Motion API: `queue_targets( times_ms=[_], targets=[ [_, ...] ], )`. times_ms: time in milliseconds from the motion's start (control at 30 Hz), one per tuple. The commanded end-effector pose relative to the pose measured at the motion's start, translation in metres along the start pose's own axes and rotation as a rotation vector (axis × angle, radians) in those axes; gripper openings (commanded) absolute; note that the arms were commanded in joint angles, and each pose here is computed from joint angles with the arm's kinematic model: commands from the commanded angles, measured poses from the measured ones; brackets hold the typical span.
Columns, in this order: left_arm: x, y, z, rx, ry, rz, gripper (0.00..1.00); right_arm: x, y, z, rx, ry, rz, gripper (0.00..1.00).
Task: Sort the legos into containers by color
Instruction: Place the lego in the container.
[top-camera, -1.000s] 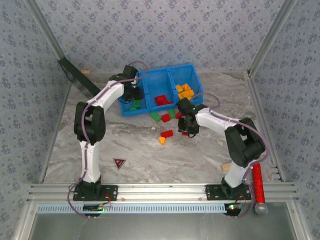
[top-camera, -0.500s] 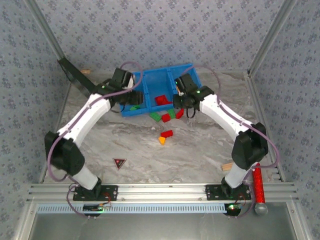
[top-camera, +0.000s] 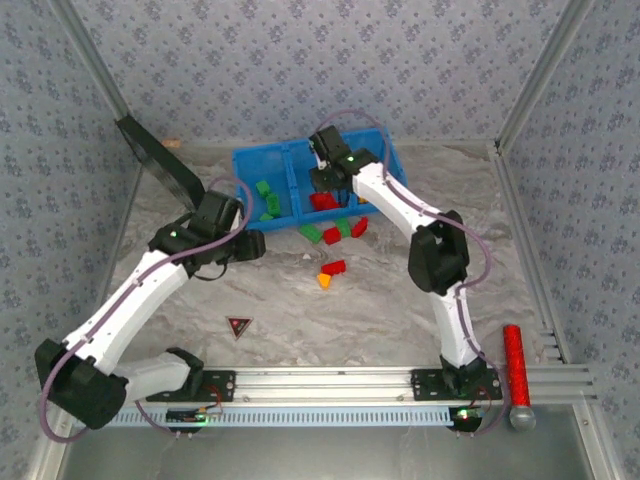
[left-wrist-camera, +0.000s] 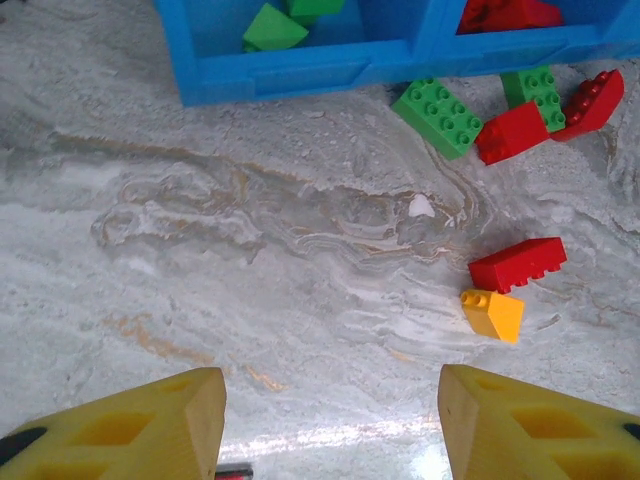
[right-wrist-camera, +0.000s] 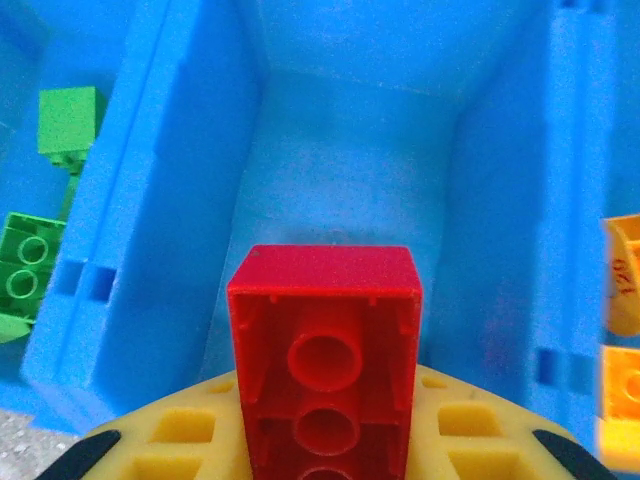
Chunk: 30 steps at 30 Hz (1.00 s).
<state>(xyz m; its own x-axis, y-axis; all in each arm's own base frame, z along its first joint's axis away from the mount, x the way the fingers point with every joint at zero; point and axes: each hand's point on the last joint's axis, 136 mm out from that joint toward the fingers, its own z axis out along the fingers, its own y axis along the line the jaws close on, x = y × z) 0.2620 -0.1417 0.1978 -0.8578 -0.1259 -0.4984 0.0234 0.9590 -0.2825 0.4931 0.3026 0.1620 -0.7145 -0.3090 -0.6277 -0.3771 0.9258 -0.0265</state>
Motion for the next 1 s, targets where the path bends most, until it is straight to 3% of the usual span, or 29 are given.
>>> queue_targets(
  times_ms=[0, 233, 567, 833, 967],
  targets=[
    [0.015, 0.010, -0.005, -0.027, 0.021, -0.054, 0.59, 0.004, 0.004, 0.015, 0.011, 0.038, -0.044, 0.27],
    [0.029, 0.009, -0.003, -0.018, 0.046, -0.060, 0.59, 0.023, 0.005, 0.041, 0.020, 0.106, -0.061, 0.33],
    [0.023, -0.020, 0.022, 0.007, 0.056, -0.064, 0.65, 0.018, -0.004, 0.021, 0.028, 0.090, -0.062, 0.57],
    [0.017, -0.055, 0.055, 0.021, 0.085, 0.002, 0.65, -0.001, -0.009, -0.031, 0.012, 0.021, -0.045, 0.60],
    [0.021, -0.086, 0.083, 0.029, 0.102, 0.174, 0.65, 0.001, -0.018, -0.066, 0.015, -0.010, -0.032, 0.61]
  ],
)
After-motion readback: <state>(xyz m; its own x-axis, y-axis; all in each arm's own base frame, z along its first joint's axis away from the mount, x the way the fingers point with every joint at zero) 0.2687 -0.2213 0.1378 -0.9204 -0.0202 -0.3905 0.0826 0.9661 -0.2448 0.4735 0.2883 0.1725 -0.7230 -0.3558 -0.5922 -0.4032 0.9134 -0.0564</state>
